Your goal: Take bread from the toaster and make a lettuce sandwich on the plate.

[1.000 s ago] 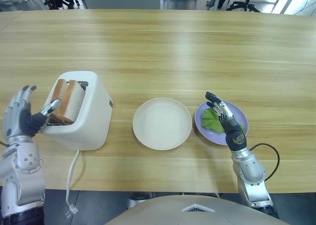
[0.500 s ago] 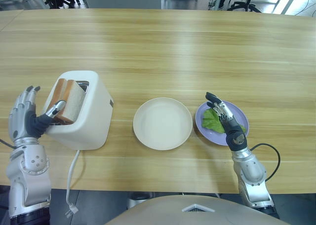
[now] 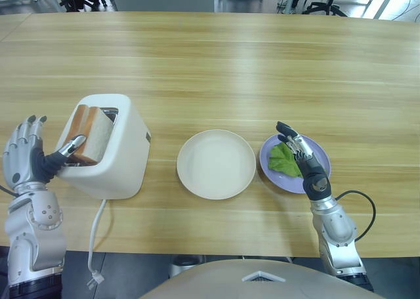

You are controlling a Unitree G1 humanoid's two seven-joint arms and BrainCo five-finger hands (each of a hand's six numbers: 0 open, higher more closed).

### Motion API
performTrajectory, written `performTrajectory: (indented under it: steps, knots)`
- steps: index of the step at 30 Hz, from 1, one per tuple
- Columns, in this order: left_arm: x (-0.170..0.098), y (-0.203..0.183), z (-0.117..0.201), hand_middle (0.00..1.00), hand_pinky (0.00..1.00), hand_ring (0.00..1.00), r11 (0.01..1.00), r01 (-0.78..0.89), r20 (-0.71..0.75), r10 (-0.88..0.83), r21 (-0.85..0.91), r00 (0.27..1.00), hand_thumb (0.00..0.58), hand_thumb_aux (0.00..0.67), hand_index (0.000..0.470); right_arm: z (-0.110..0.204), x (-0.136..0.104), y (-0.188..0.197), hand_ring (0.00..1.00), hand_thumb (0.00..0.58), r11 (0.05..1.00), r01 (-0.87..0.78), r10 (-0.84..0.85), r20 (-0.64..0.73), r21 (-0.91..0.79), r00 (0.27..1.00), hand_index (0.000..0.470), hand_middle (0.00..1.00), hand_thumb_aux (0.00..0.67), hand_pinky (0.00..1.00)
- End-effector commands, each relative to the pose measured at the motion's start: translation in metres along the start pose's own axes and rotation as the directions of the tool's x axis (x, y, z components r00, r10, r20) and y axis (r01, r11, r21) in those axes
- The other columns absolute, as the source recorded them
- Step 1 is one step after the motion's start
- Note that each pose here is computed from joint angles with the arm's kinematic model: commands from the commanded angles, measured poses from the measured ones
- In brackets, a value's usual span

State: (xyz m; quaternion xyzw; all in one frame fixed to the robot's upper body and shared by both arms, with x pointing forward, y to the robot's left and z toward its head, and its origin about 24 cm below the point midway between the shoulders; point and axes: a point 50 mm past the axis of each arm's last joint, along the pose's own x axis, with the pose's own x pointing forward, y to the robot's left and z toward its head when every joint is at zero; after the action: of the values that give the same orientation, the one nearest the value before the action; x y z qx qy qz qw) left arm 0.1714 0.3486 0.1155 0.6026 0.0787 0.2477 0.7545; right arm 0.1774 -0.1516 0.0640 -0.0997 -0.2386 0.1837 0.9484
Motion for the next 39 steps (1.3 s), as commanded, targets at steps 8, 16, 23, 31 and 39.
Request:
performTrajectory:
  steps: [8, 16, 23, 31, 39]
  knots:
    - [-0.01, -0.02, -0.013, 0.0, 0.0, 0.0, 0.994, 0.1, -0.071, -0.097, 0.041, 0.993, 0.0, 0.0, 0.0, 0.001, -0.002, -0.004, 0.0, 0.0, 1.0, -0.004, 0.004, -0.004, -0.012, 1.0, 0.0, 0.0, 0.0, 0.0]
    - [-0.007, -0.019, -0.016, 0.0, 0.0, 0.0, 0.991, 0.103, -0.083, -0.096, 0.087, 0.992, 0.0, 0.0, 0.0, 0.0, -0.002, -0.002, 0.0, 0.0, 1.0, -0.005, 0.005, -0.003, -0.01, 1.0, 0.0, 0.0, 0.0, 0.0]
    - [-0.006, -0.015, -0.027, 0.0, 0.0, 0.0, 0.992, 0.085, -0.137, -0.072, 0.09, 0.988, 0.0, 0.0, 0.0, 0.0, -0.001, 0.0, 0.0, 0.0, 1.0, -0.008, 0.008, -0.003, -0.007, 1.0, 0.0, 0.0, 0.0, 0.0]
    - [0.0, -0.016, -0.012, 0.0, 0.0, 0.0, 0.996, 0.08, -0.087, -0.076, 0.04, 0.993, 0.0, 0.0, 0.0, 0.0, -0.001, 0.001, 0.0, 0.0, 1.0, -0.008, 0.008, -0.002, -0.006, 1.0, 0.0, 0.0, 0.0, 0.0]
    - [0.002, -0.012, 0.018, 0.0, 0.0, 0.0, 0.999, 0.031, 0.064, -0.029, -0.034, 0.998, 0.58, 0.67, 0.46, 0.0, -0.002, 0.001, 0.0, 0.0, 1.0, -0.007, 0.007, -0.003, -0.006, 1.0, 0.0, 0.0, 0.0, 0.0]
